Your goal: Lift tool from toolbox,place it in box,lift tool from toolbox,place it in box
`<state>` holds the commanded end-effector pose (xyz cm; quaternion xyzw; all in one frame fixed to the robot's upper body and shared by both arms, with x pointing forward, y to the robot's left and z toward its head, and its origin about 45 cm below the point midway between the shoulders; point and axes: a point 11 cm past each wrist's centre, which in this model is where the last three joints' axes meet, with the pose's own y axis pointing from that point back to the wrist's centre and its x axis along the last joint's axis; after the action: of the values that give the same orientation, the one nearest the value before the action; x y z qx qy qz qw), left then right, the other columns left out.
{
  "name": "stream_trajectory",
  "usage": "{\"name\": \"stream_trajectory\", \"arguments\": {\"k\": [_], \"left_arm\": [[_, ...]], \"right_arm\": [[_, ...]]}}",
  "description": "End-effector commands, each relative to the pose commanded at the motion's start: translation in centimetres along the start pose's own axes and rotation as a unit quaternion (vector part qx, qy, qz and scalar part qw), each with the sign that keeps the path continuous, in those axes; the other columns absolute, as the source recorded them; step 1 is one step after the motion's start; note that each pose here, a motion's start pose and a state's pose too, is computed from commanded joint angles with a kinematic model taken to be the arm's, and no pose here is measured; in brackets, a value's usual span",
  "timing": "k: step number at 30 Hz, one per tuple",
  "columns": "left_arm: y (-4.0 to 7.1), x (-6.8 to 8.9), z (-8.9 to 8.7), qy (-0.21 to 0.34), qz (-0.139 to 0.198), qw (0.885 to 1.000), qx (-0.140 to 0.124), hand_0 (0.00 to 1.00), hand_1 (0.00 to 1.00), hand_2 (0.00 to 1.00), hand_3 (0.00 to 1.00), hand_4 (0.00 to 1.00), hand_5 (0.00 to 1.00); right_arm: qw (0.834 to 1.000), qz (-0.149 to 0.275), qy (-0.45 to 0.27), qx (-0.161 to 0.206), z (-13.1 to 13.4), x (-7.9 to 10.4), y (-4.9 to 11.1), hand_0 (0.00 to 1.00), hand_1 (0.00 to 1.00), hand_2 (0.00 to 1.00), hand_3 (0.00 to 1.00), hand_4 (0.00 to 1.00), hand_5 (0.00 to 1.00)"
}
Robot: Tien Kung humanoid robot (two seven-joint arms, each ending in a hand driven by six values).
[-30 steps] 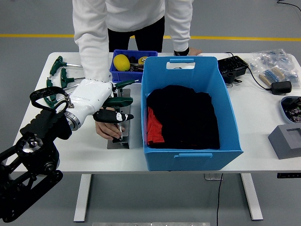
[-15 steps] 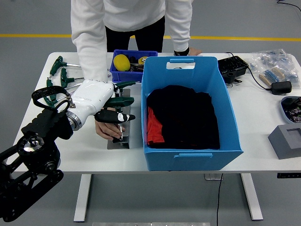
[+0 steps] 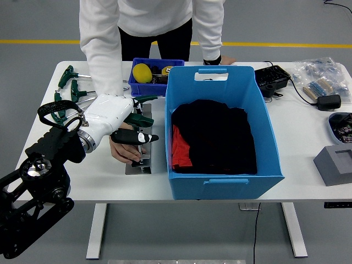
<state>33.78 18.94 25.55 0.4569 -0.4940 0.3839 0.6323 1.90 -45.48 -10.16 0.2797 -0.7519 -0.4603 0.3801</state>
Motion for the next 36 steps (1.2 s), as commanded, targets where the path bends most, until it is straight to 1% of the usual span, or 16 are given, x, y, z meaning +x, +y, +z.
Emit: {"name": "stream_trajectory", "arguments": {"k": [9, 13, 14, 19, 20, 25, 26, 32, 33, 36], "left_arm": [[-0.5, -0.8, -0.8, -0.003, -0.017, 1.000, 0.009, 0.364, 0.484, 0.459, 0.569, 0.998, 0.818], [-0.6, -0.8, -1.0, -0.007, -0.020, 1.000, 0.010, 0.364, 0.484, 0.459, 0.569, 0.998, 0.818], [-0.6, -0.8, -1.0, -0.008, -0.019, 1.000, 0.011, 0.362, 0.412, 0.400, 0.546, 0.998, 0.821], [-0.7, -0.4, -1.2, -0.014, -0.018, 1.000, 0.011, 0.362, 0.412, 0.400, 0.546, 0.998, 0.821], [-0.7, -0.4, -1.2, -0.014, -0.018, 1.000, 0.011, 0.363, 0.307, 0.317, 0.478, 0.998, 0.821], [-0.8, -0.3, -1.3, -0.018, -0.019, 1.000, 0.012, 0.363, 0.307, 0.317, 0.478, 0.998, 0.821], [-0.8, -0.3, -1.3, -0.019, -0.020, 1.000, 0.013, 0.353, 0.258, 0.268, 0.424, 0.998, 0.819], [-0.8, -0.4, -1.4, -0.020, -0.023, 0.999, 0.015, 0.353, 0.258, 0.268, 0.424, 0.998, 0.819], [-0.8, -0.5, -1.4, -0.020, -0.024, 0.999, 0.015, 0.333, 0.209, 0.234, 0.386, 0.998, 0.817], [-0.9, -0.6, -1.5, -0.020, -0.027, 0.999, 0.018, 0.333, 0.209, 0.234, 0.386, 0.998, 0.817]], "right_arm": [[1.000, 0.000, 0.002, 0.001, -0.1, 0.0, 0.0, 0.708, 0.674, 0.746, 0.619, 0.873, 0.784], [1.000, 0.000, 0.002, 0.000, 0.0, 0.0, 0.0, 0.708, 0.674, 0.746, 0.619, 0.873, 0.784], [1.000, 0.000, 0.002, 0.000, 0.0, 0.0, 0.0, 0.708, 0.674, 0.746, 0.619, 0.873, 0.784], [1.000, 0.000, 0.003, 0.000, 0.0, 0.1, 0.0, 0.707, 0.674, 0.746, 0.619, 0.873, 0.784], [1.000, 0.000, 0.003, 0.000, -0.1, 0.1, 0.0, 0.707, 0.673, 0.746, 0.620, 0.873, 0.784], [1.000, 0.000, 0.002, 0.001, -0.1, 0.1, 0.0, 0.707, 0.673, 0.746, 0.620, 0.873, 0.784], [1.000, 0.000, 0.002, 0.001, -0.1, 0.1, 0.0, 0.708, 0.673, 0.745, 0.619, 0.873, 0.784], [1.000, 0.000, 0.002, 0.001, -0.2, 0.1, 0.0, 0.708, 0.673, 0.745, 0.619, 0.873, 0.784], [1.000, 0.000, 0.002, 0.001, -0.2, 0.1, 0.0, 0.707, 0.673, 0.747, 0.619, 0.873, 0.785], [1.000, 0.001, 0.002, 0.001, -0.2, 0.1, 0.0, 0.707, 0.673, 0.747, 0.619, 0.873, 0.785]]}}
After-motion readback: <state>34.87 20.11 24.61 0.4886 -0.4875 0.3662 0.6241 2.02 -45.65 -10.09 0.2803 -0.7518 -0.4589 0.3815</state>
